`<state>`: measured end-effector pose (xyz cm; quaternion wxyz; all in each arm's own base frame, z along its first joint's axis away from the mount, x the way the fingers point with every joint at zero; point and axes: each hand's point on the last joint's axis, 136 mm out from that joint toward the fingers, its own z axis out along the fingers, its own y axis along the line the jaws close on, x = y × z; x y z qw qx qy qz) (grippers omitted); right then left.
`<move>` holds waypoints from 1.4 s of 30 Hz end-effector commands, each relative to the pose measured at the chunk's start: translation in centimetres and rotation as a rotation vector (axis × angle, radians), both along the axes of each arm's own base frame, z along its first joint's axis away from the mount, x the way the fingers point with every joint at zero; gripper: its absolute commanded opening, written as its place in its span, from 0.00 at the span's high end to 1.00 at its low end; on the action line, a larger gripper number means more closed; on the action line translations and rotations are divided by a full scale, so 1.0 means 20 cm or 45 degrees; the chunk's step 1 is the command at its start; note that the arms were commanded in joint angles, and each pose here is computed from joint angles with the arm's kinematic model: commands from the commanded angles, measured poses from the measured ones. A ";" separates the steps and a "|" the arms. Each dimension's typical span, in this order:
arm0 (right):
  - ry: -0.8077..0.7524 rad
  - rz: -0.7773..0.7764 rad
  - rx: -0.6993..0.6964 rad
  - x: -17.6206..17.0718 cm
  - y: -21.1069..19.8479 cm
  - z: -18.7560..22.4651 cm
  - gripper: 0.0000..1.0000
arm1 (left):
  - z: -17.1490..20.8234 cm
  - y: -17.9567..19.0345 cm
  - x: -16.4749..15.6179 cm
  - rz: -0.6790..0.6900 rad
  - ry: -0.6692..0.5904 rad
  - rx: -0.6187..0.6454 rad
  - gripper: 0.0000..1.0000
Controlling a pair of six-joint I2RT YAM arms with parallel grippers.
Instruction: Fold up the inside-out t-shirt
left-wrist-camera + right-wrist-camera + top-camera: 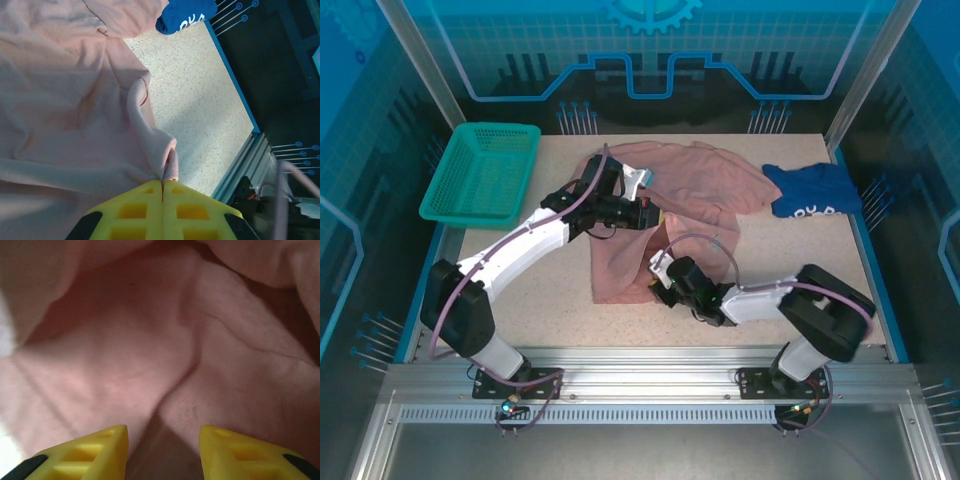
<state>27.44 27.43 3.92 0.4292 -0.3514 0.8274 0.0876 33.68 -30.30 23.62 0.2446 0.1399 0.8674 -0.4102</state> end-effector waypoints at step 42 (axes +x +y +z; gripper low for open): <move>0.081 -0.720 -0.021 0.87 -0.24 0.15 0.21 | 1.14 -0.32 -0.53 -0.458 -0.423 -0.394 1.00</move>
